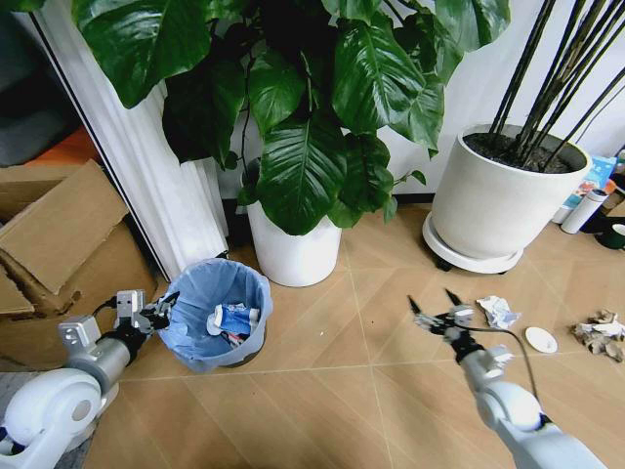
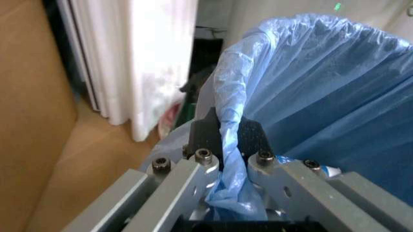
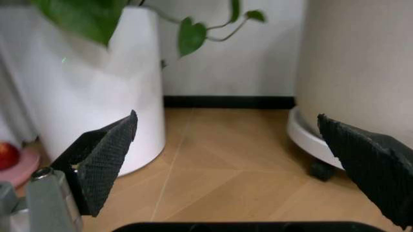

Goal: Pick up the trash bin and place the garbage on the floor into it.

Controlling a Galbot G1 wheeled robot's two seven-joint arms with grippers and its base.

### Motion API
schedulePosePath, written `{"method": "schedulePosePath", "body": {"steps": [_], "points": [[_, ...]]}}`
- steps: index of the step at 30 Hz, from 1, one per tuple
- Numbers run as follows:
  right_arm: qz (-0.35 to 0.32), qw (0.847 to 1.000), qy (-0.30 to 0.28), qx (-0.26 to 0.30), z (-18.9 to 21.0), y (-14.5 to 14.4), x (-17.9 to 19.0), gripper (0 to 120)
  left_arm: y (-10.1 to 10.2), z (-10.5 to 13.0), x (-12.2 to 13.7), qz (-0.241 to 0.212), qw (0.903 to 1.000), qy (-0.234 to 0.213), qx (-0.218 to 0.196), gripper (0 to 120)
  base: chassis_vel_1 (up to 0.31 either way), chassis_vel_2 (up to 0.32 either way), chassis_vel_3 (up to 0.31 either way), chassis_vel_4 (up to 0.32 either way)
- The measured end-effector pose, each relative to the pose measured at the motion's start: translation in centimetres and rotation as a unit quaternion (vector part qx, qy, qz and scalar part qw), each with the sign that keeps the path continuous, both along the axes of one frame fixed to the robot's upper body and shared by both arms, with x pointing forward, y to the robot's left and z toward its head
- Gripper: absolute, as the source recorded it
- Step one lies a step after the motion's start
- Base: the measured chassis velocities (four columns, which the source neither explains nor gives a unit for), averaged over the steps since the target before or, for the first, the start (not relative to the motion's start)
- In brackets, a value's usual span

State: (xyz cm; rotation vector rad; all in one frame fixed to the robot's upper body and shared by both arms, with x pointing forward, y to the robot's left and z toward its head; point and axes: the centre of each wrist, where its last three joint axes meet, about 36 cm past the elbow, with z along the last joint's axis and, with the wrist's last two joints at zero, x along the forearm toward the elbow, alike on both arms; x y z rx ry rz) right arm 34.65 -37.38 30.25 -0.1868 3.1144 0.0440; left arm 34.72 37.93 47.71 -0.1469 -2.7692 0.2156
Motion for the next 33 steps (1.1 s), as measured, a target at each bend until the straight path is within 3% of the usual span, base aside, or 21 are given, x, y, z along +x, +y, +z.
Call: {"method": "schedulePosePath", "body": {"steps": [9, 33], "points": [[-0.064, 0.997, -0.006, 0.043, -1.0, -1.3, -5.2, 100, 0.8, -0.5, -0.8, 0.017, 0.9998, -0.005, -0.001, 0, 0.000, 0.000, 0.000, 0.000], [-0.074, 0.994, 0.006, 0.078, -2.4, -0.4, -4.9, 100, 0.6, -0.5, -0.6, 0.011, 0.9999, -0.004, -0.001, 0, -0.005, -0.005, 0.004, 0.004]]}}
